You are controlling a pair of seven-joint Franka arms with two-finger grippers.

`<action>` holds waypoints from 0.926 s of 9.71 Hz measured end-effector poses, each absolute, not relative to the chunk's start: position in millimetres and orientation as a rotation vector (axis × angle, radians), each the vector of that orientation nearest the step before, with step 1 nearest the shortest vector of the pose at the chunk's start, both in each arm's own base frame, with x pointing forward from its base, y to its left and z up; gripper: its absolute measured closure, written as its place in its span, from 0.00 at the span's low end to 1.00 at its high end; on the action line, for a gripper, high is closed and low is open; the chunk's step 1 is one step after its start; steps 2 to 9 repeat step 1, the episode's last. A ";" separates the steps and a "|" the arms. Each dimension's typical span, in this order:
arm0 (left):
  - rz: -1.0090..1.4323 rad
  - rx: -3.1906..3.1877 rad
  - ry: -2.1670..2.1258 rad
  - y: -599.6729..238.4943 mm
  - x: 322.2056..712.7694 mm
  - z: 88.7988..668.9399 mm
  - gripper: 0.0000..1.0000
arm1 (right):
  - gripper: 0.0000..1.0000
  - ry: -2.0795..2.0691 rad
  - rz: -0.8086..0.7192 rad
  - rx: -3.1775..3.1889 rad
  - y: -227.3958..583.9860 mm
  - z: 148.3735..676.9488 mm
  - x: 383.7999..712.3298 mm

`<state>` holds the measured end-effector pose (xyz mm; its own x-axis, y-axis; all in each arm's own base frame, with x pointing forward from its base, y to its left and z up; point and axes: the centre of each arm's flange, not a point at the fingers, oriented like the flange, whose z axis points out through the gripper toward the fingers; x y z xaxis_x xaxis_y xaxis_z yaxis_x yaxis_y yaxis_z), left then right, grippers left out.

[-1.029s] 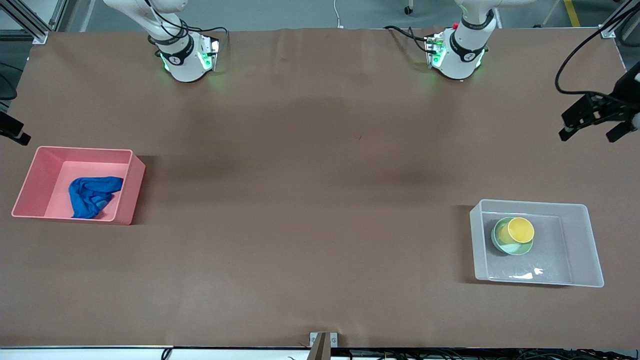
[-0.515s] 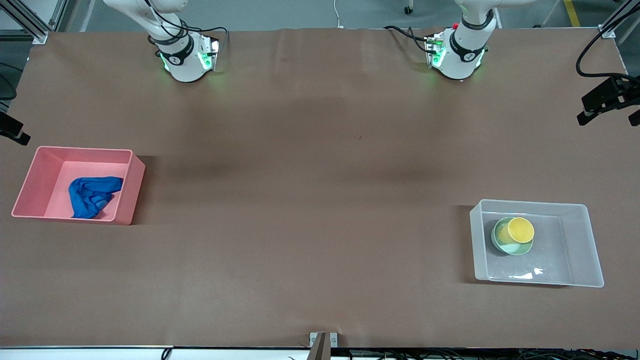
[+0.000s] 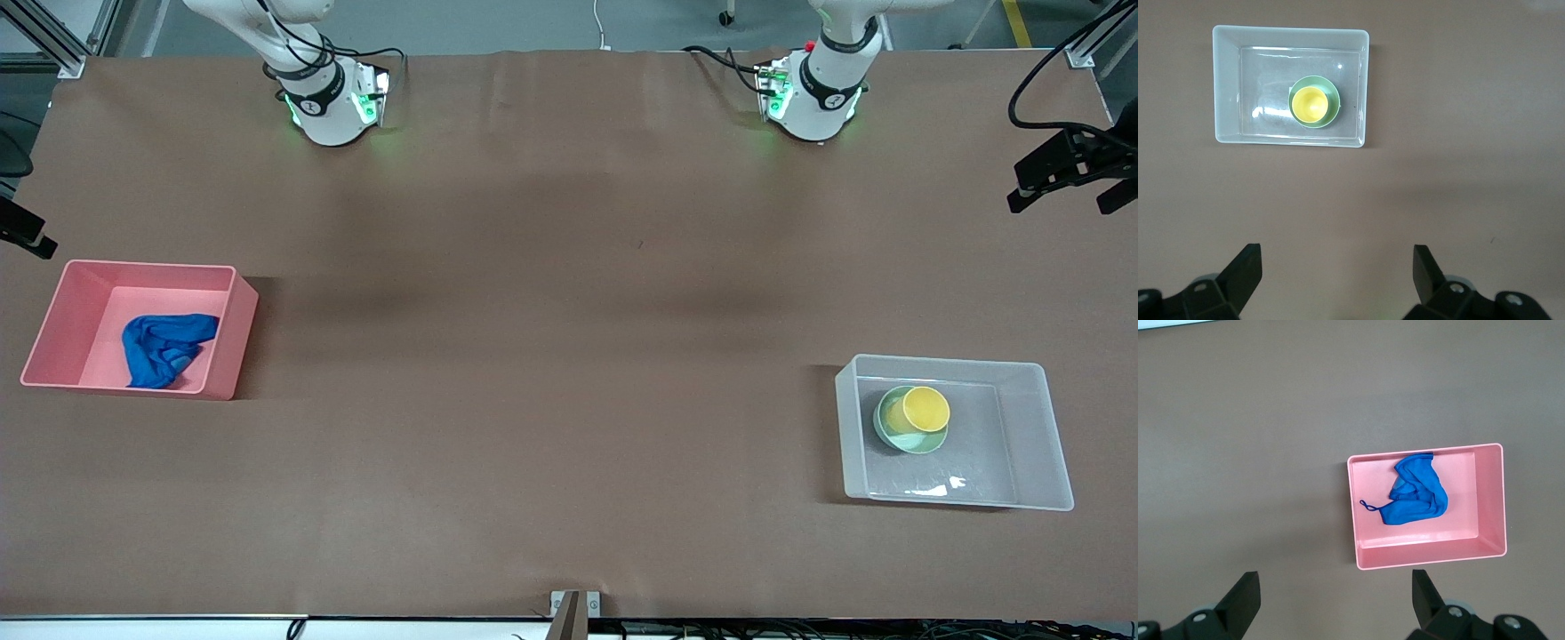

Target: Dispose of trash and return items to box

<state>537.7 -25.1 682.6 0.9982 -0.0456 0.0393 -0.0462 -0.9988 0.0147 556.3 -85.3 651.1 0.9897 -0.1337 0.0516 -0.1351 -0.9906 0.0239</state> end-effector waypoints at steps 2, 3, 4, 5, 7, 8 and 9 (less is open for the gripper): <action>0.058 3.124 -0.078 -27.1 537.7 681.8 0.00 | 0.00 -0.209 0.078 3.106 -85.2 651.1 556.3; 0.058 3.124 -0.078 -27.1 537.7 681.8 0.00 | 0.00 -0.209 0.078 3.106 -85.2 651.1 556.3; 0.058 3.124 -0.078 -27.1 537.7 681.8 0.00 | 0.00 -0.209 0.078 3.106 -85.2 651.1 556.3; 0.058 3.124 -0.078 -27.1 537.7 681.8 0.00 | 0.00 -0.209 0.078 3.106 -85.2 651.1 556.3; 0.058 3.124 -0.078 -27.1 537.7 681.8 0.00 | 0.00 -0.209 0.078 3.106 -85.2 651.1 556.3; 0.058 3.124 -0.078 -27.1 537.7 681.8 0.00 | 0.00 -0.209 0.078 3.106 -85.2 651.1 556.3; 0.058 3.124 -0.078 -27.1 537.7 681.8 0.00 | 0.00 -0.209 0.078 3.106 -85.2 651.1 556.3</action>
